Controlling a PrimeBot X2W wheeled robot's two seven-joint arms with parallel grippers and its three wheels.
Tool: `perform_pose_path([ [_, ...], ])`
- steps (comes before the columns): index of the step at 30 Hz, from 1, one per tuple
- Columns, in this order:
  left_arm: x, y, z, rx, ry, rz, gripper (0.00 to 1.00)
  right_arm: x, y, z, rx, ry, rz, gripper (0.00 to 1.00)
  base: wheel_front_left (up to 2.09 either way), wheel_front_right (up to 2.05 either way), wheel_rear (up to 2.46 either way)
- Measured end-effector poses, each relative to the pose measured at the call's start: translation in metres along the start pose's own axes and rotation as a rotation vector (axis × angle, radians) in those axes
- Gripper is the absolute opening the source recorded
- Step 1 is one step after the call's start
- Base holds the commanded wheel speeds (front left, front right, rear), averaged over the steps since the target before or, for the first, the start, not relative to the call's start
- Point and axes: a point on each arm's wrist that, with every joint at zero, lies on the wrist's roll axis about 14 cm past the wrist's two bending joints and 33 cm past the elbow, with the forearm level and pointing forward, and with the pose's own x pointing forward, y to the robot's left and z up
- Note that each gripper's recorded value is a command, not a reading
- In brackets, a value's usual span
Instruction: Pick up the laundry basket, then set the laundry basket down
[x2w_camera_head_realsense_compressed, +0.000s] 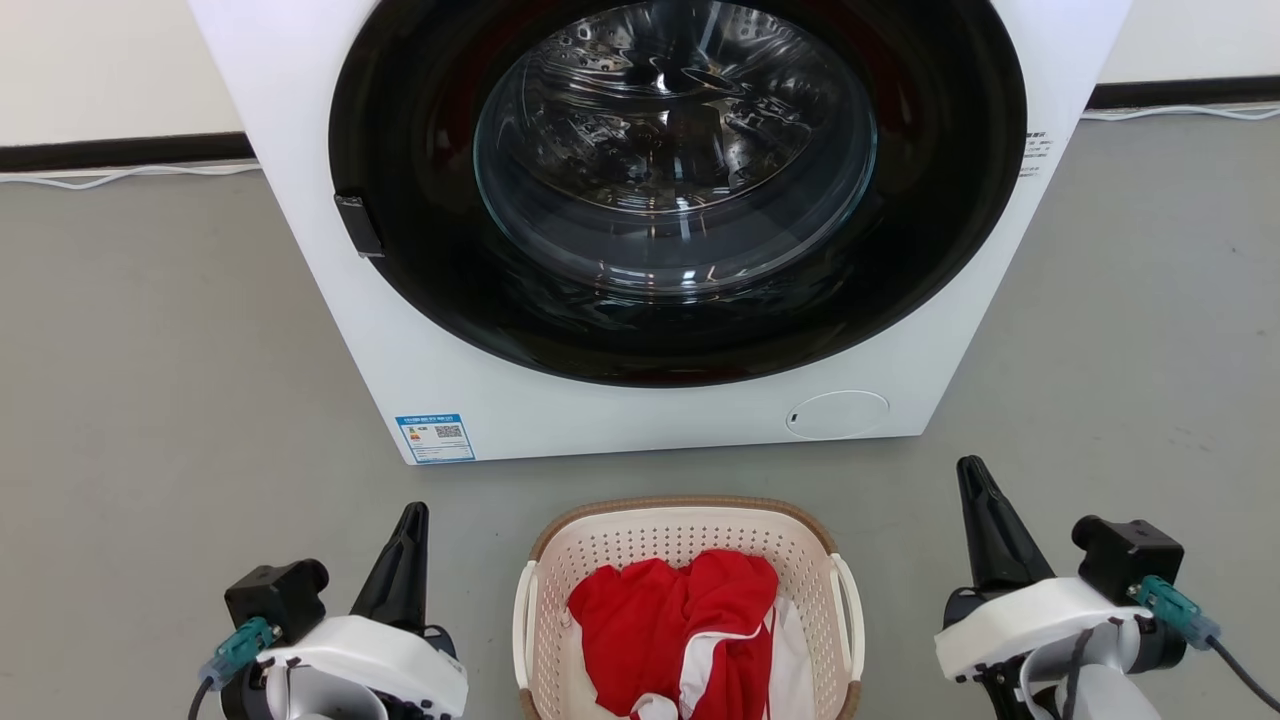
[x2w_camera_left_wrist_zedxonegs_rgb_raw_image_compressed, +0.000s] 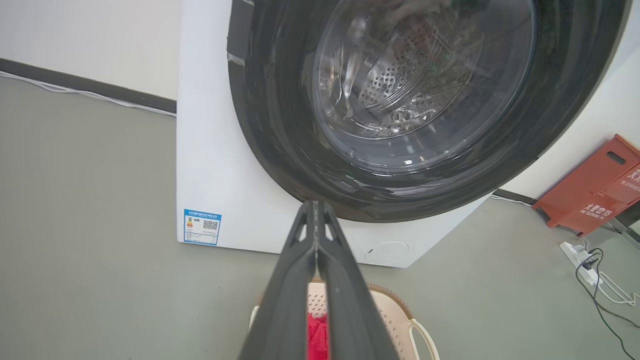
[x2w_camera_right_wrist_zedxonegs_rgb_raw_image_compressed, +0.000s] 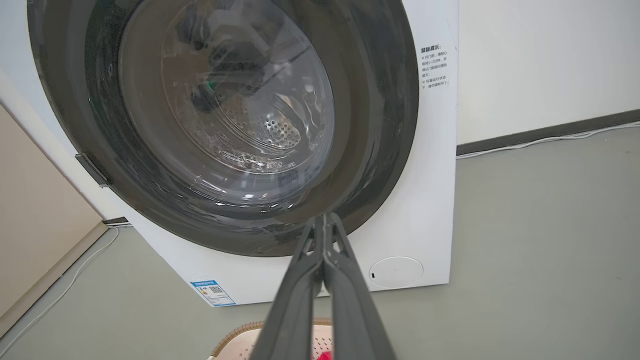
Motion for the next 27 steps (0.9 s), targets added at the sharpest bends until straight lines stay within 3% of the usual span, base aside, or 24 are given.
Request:
perform_pose_path([
  [27, 0.0, 0.009, 0.009, -0.269, -0.006, 0.057, 0.0, -0.002, -0.014, 0.01, 0.301, -0.014, -0.071, 0.0, 0.0, 0.0, 0.0],
])
